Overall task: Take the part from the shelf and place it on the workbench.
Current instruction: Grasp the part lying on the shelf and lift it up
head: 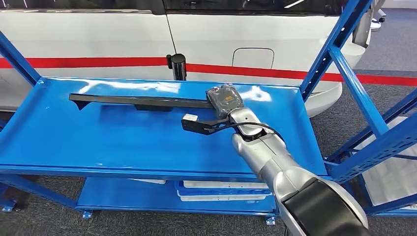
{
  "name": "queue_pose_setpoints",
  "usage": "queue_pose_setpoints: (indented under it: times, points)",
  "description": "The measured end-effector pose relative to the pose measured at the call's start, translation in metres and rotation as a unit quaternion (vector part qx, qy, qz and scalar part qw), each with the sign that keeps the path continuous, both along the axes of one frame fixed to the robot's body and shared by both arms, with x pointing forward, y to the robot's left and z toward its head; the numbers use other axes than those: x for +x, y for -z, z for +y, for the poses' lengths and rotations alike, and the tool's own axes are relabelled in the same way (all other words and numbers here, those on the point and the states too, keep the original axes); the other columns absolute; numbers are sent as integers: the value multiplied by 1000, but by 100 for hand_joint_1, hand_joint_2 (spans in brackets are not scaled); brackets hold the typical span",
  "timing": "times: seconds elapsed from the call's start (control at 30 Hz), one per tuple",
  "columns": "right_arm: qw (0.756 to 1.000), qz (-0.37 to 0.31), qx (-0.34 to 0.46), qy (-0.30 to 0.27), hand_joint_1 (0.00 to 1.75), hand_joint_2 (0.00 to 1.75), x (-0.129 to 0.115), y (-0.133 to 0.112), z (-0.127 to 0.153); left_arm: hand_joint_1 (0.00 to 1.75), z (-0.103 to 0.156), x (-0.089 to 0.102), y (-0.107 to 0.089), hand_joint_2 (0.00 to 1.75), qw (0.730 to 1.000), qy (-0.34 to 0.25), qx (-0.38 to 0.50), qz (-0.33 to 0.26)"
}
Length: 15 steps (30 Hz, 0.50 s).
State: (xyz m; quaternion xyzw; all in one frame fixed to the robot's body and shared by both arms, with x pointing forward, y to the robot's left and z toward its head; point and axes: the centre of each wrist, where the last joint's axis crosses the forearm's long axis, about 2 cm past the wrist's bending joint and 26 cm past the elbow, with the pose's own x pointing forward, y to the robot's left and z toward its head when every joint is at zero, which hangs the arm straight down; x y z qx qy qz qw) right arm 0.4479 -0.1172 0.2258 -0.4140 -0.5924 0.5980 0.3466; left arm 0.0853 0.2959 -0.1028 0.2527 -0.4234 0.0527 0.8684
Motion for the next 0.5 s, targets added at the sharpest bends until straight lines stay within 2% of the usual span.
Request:
queue_pose_setpoints:
  times: [0.5]
  points:
    - [996,-28,55,-68,175,175,6,-22,2,0,2,-11,2,175,1000,-27,8,10]
